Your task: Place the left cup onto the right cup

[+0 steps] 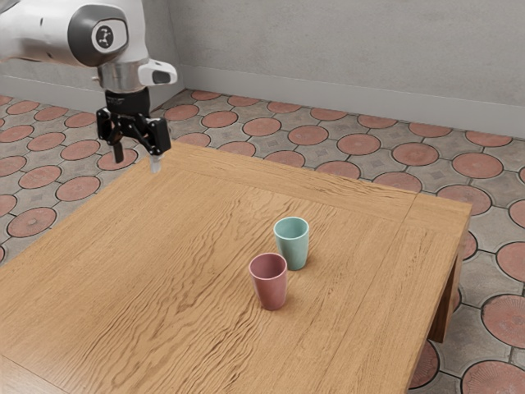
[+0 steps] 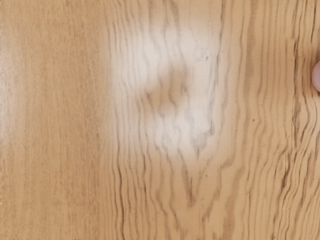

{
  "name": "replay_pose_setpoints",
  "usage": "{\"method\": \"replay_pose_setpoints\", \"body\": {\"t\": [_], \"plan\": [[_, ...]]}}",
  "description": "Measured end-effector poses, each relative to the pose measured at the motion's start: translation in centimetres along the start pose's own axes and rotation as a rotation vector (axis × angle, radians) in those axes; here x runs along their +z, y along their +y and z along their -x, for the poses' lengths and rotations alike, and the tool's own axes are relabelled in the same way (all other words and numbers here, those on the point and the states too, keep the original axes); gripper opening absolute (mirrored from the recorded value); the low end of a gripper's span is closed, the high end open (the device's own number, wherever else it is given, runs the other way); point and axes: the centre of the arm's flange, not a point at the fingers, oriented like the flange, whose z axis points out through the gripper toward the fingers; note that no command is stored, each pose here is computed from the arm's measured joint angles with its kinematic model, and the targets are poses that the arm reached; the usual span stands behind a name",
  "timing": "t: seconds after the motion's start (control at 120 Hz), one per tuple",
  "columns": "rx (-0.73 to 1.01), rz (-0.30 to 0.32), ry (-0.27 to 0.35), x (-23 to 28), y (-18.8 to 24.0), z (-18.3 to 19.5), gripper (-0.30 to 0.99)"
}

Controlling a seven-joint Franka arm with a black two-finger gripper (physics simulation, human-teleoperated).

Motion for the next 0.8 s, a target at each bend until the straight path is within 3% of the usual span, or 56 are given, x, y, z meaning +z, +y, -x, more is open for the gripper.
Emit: {"method": "replay_pose_setpoints", "body": {"t": [0.167,0.4,0.8], "plan": [[-0.002,-0.001,0.0,0.1,-0.1,-0.5,0.69],[-0.002,-0.014,-0.02,2.7,-0.1,-6.6,0.69],[0.022,-0.027,0.039,4.8,1.6,-15.4,0.69]]}}
